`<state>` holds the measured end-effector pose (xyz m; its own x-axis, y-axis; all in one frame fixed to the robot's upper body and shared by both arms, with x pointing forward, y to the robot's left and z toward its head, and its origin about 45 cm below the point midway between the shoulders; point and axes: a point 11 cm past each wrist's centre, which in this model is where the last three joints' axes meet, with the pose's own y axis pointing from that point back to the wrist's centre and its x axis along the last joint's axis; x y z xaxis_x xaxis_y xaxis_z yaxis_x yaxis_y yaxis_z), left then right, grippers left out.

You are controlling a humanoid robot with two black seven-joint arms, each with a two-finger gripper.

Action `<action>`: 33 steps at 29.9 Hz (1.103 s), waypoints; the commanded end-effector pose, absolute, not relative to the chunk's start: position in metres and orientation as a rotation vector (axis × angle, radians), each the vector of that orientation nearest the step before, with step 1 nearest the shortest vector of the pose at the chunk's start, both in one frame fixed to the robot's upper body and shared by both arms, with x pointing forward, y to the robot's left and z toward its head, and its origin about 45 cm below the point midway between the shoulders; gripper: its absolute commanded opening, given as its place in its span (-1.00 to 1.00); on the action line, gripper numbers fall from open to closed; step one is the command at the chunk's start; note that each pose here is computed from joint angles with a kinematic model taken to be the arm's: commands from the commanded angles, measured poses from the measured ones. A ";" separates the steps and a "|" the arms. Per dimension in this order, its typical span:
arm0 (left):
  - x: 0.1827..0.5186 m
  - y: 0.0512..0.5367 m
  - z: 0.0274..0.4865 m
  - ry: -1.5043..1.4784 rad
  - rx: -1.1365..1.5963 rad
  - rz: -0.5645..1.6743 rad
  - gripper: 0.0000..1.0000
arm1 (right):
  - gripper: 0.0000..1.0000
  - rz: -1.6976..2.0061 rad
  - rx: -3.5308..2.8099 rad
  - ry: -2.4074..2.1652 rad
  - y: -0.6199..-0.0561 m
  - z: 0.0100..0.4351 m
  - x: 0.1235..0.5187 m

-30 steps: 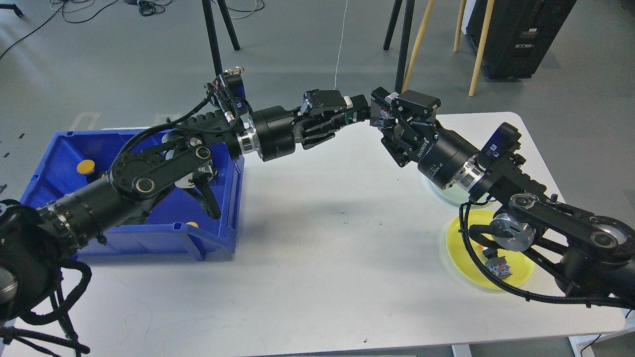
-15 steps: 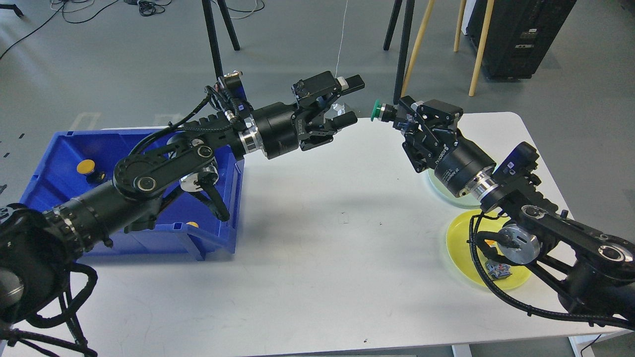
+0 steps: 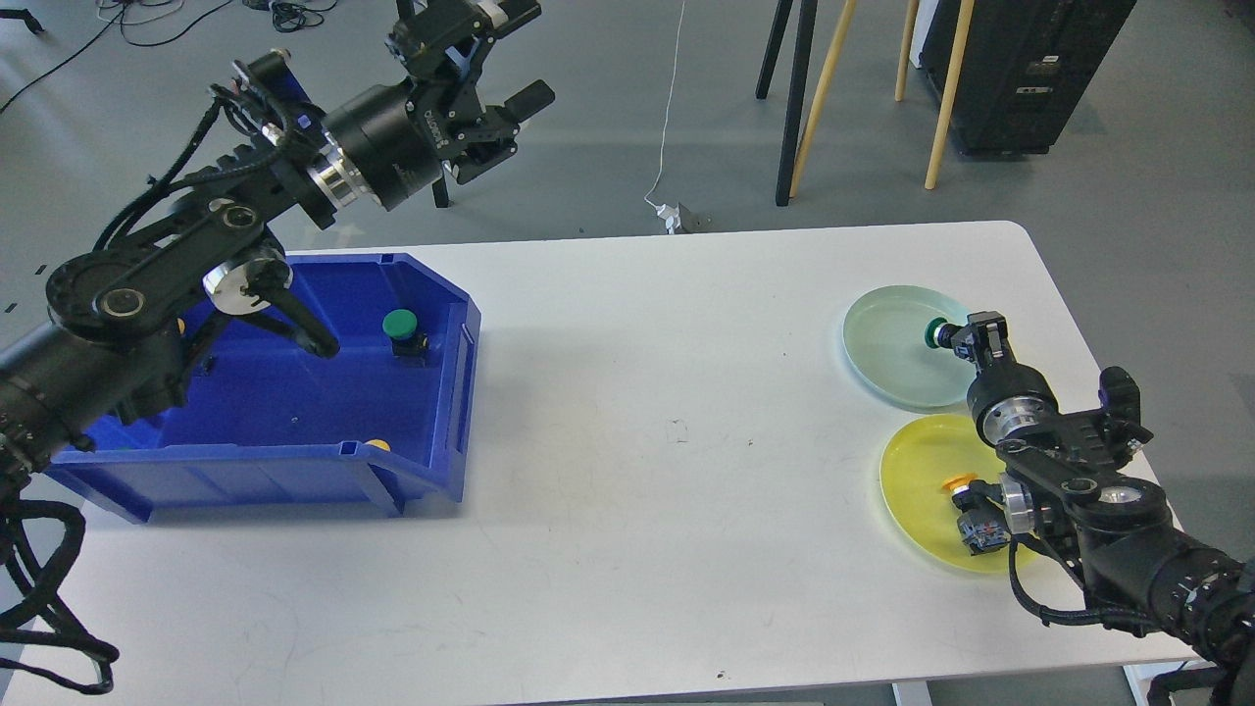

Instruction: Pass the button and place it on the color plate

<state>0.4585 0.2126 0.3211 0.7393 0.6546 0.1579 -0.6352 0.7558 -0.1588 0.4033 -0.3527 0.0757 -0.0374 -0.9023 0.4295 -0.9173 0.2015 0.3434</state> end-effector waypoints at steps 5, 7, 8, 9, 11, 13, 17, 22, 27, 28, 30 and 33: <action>0.456 0.217 0.314 -0.197 -0.089 0.718 0.92 | 1.00 0.070 1.682 -1.947 -0.348 0.087 0.414; 0.456 0.218 0.314 -0.195 -0.091 0.719 0.92 | 1.00 0.069 1.691 -1.946 -0.347 0.089 0.415; 0.457 0.218 0.314 -0.195 -0.091 0.721 0.92 | 1.00 0.066 1.703 -1.944 -0.345 0.090 0.415; 0.457 0.219 0.314 -0.195 -0.089 0.723 0.92 | 1.00 0.068 1.720 -1.947 -0.342 0.094 0.418; 0.458 0.222 0.313 -0.194 -0.086 0.732 0.93 | 1.00 0.083 1.777 -1.970 -0.341 0.115 0.428; 0.458 0.223 0.311 -0.192 -0.082 0.734 0.93 | 1.00 0.068 1.899 -2.039 -0.335 0.154 0.442; 0.460 0.232 0.303 -0.172 -0.073 0.764 0.98 | 1.00 -0.071 2.456 -2.032 -0.296 0.253 0.451; 0.459 0.243 0.291 -0.070 -0.146 0.825 0.99 | 1.00 -0.383 3.093 -1.649 -0.272 0.288 0.427; 0.458 0.239 0.286 -0.048 -0.159 0.825 0.99 | 1.00 -0.509 3.144 -1.641 -0.273 0.277 0.431; 0.458 0.237 0.285 -0.047 -0.161 0.823 0.99 | 1.00 -0.517 3.151 -1.639 -0.270 0.277 0.431; 0.457 0.238 0.285 -0.045 -0.160 0.824 0.99 | 1.00 -0.514 3.156 -1.646 -0.272 0.279 0.431; 0.457 0.236 0.285 -0.043 -0.164 0.821 0.99 | 0.99 -0.505 3.157 -1.660 -0.275 0.282 0.431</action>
<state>0.4574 0.2375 0.2850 0.6795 0.7334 -0.0223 -0.7265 0.6682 -0.1604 0.4307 -0.2725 0.2793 0.5628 -0.7011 -0.4378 -0.8258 -0.5004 -0.2603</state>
